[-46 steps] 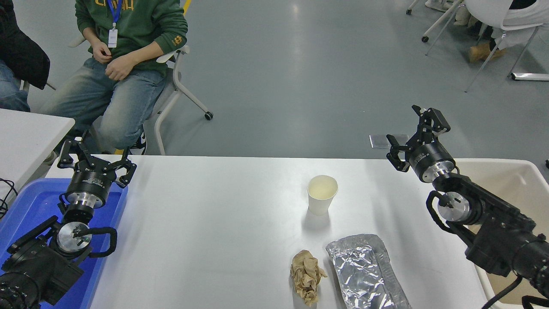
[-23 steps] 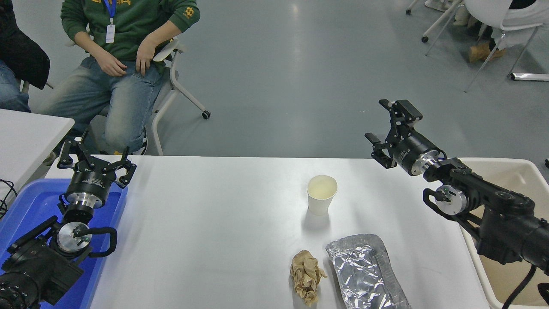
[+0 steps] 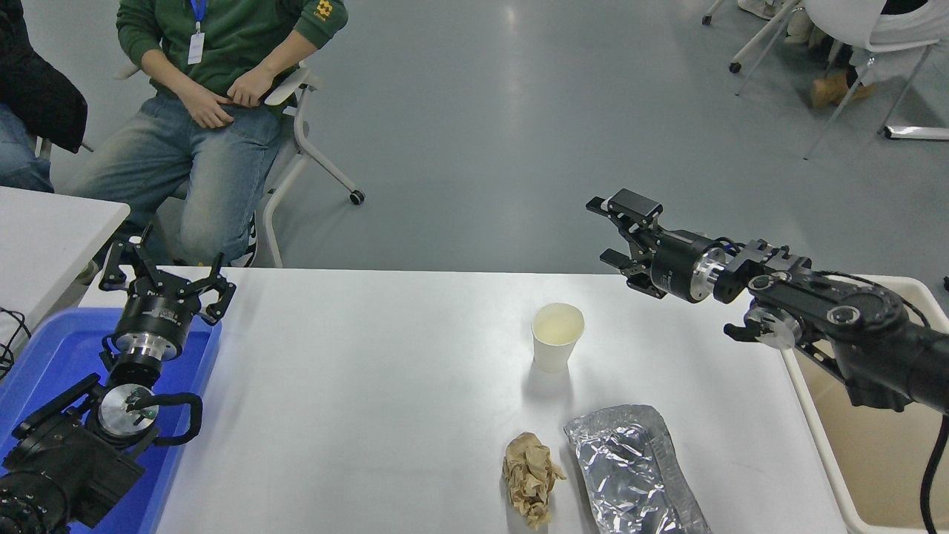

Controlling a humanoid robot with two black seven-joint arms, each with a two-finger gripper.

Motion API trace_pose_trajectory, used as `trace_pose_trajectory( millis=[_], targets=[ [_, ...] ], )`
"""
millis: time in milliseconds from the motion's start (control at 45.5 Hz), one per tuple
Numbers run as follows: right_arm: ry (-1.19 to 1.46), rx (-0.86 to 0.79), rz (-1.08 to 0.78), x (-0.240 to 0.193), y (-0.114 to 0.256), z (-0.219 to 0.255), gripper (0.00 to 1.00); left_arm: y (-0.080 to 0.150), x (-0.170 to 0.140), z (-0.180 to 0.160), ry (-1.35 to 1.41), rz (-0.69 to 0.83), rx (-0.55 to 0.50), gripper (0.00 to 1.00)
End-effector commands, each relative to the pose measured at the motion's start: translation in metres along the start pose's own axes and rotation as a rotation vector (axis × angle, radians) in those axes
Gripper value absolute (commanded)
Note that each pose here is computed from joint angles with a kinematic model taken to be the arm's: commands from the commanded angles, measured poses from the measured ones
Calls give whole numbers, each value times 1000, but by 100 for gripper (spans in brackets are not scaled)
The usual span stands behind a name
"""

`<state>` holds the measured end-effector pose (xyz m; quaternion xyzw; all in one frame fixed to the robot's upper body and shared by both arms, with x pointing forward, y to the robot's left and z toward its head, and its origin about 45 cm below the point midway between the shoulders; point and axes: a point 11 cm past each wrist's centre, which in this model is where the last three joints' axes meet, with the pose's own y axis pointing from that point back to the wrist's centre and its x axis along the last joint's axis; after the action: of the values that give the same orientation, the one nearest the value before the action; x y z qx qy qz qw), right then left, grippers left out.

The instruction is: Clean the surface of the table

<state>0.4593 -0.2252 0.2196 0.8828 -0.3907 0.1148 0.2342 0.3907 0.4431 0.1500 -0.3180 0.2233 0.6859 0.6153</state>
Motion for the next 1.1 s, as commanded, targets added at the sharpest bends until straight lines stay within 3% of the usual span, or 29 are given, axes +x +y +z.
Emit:
trace_pose_trajectory(
  millis=[0,220,527,1077],
  targets=[
    [237,-28,-171,-15,-4,-23,100,0,0,0,0,0,0,100],
    [436,-22,-307,-42,-7,-33,100,0,0,0,0,0,0,100],
    [626,-178,-406,-79,-24,-11,100,0,0,0,0,0,0,100],
    [713,-333,-337,-58,-30,1,100,0,0,0,0,-1,-1,100]
  ],
)
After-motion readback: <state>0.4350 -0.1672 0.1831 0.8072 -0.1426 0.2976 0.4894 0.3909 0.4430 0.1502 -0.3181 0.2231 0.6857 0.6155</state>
